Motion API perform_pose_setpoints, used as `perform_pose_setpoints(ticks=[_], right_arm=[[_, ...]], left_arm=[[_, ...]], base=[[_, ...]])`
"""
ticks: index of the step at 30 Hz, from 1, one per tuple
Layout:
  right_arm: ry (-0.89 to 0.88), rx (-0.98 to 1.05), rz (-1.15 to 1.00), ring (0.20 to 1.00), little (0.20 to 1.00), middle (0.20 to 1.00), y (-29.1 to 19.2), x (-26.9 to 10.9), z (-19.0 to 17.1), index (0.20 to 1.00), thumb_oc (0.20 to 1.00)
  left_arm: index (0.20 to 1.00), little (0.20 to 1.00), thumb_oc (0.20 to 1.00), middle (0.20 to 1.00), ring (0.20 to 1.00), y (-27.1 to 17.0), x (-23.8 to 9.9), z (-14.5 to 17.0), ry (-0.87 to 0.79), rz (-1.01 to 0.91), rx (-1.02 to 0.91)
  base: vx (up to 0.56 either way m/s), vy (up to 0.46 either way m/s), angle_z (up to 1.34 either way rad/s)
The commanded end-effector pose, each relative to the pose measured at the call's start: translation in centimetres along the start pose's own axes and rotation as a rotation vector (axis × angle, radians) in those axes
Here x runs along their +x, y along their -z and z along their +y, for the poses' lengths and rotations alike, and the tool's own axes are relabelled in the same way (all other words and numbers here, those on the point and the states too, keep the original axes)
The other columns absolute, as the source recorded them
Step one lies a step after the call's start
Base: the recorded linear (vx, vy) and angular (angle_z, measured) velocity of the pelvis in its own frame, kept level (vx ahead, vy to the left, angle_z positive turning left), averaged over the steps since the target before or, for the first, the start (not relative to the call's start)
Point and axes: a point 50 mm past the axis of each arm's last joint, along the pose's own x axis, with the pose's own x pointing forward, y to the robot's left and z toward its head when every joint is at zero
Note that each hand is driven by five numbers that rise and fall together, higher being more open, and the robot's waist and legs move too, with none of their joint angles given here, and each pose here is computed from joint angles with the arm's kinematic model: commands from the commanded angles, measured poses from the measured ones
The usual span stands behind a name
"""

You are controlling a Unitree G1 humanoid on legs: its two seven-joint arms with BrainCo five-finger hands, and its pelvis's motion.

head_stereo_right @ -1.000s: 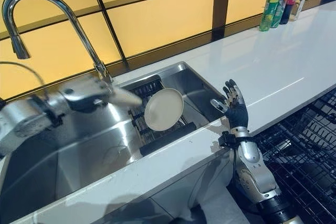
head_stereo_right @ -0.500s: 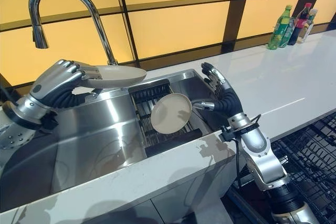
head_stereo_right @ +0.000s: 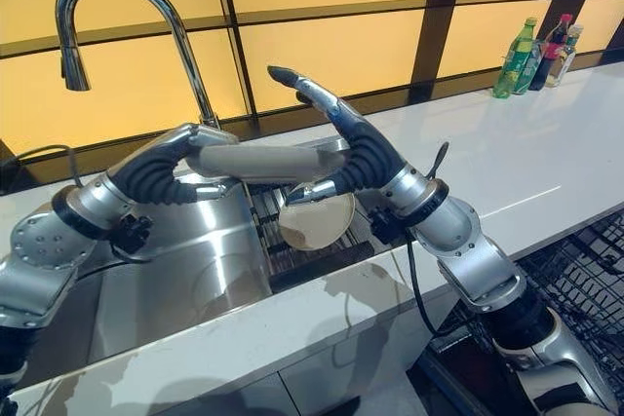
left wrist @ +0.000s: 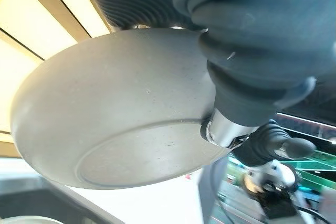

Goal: Pick up plates and place into dishwasher.

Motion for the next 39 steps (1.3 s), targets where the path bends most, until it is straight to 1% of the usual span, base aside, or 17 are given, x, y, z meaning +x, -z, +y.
perform_pose_setpoints(ticks=[1,6,9,14,16,21,26,34,36,37,38,39], right_arm=[[-0.032,-0.011,-0.104,1.000,1.000,1.000,-2.3,0.9,-0.3,1.000,1.000],[-0.108,0.008,-0.134,1.000,1.000,1.000,-2.7,1.1,1.2,1.000,1.000],[-0.148,0.013,-0.137,1.000,1.000,1.000,-2.8,1.1,1.6,1.000,1.000],[-0.181,0.023,-0.050,1.000,1.000,1.000,-1.5,0.1,1.8,1.000,1.000],[-0.168,0.019,-0.022,1.000,1.000,1.000,-1.1,-0.3,1.7,1.000,1.000],[0.015,-0.006,0.044,1.000,1.000,1.000,0.0,-1.2,0.6,1.000,1.000],[0.026,-0.011,0.149,1.000,1.000,1.000,1.1,-2.5,0.2,1.000,1.000],[0.005,0.009,0.203,1.000,1.000,1.000,1.6,-3.1,0.1,1.000,1.000],[-0.005,0.019,0.202,0.818,0.818,0.818,1.5,-3.1,0.2,0.818,0.818],[-0.011,0.026,0.198,0.580,0.580,0.580,1.5,-3.0,0.3,0.580,0.580],[-0.016,0.033,0.194,0.238,0.238,0.238,1.4,-2.9,0.4,0.238,0.238],[-0.018,0.036,0.188,0.200,0.200,0.200,1.4,-2.9,0.4,0.200,0.200]], left_arm=[[0.200,0.200,0.200,0.200,0.200,-1.7,1.8,1.9,-0.088,-0.149,-0.025],[0.200,0.200,0.200,0.200,0.200,-2.1,2.3,1.1,-0.092,-0.183,-0.064],[0.200,0.200,0.200,0.200,0.200,-2.1,2.3,0.8,-0.083,-0.178,-0.047],[0.200,0.200,0.200,0.200,0.200,-1.9,1.6,1.0,-0.096,-0.152,-0.014],[0.200,0.200,0.200,0.200,0.200,-1.9,1.3,1.1,-0.109,-0.149,-0.008],[0.200,0.200,0.200,0.200,0.200,-2.0,0.4,1.1,-0.131,-0.154,0.021],[0.200,0.200,0.200,0.200,0.200,-2.5,-0.3,1.6,-0.139,-0.154,0.067],[0.200,0.200,0.200,0.200,0.200,-2.7,-0.6,2.2,-0.182,-0.170,0.058],[0.200,0.200,0.200,0.200,0.200,-2.8,-0.6,2.1,-0.180,-0.176,0.057],[0.200,0.200,0.200,0.200,0.200,-2.9,-0.6,2.0,-0.178,-0.179,0.052],[0.200,0.200,0.200,0.200,0.200,-3.0,-0.6,2.0,-0.177,-0.183,0.050],[0.200,0.200,0.200,0.200,0.200,-3.0,-0.5,2.0,-0.177,-0.185,0.048]], base=[[0.00,0.000,0.00],[0.00,0.000,0.00],[0.00,0.000,0.00],[0.02,0.027,0.00],[0.00,0.000,0.00],[0.00,0.000,0.00],[0.00,0.000,0.00],[0.00,0.000,0.00],[0.00,0.000,0.00],[0.00,0.000,0.00],[0.00,0.000,0.00],[0.00,0.000,0.00]])
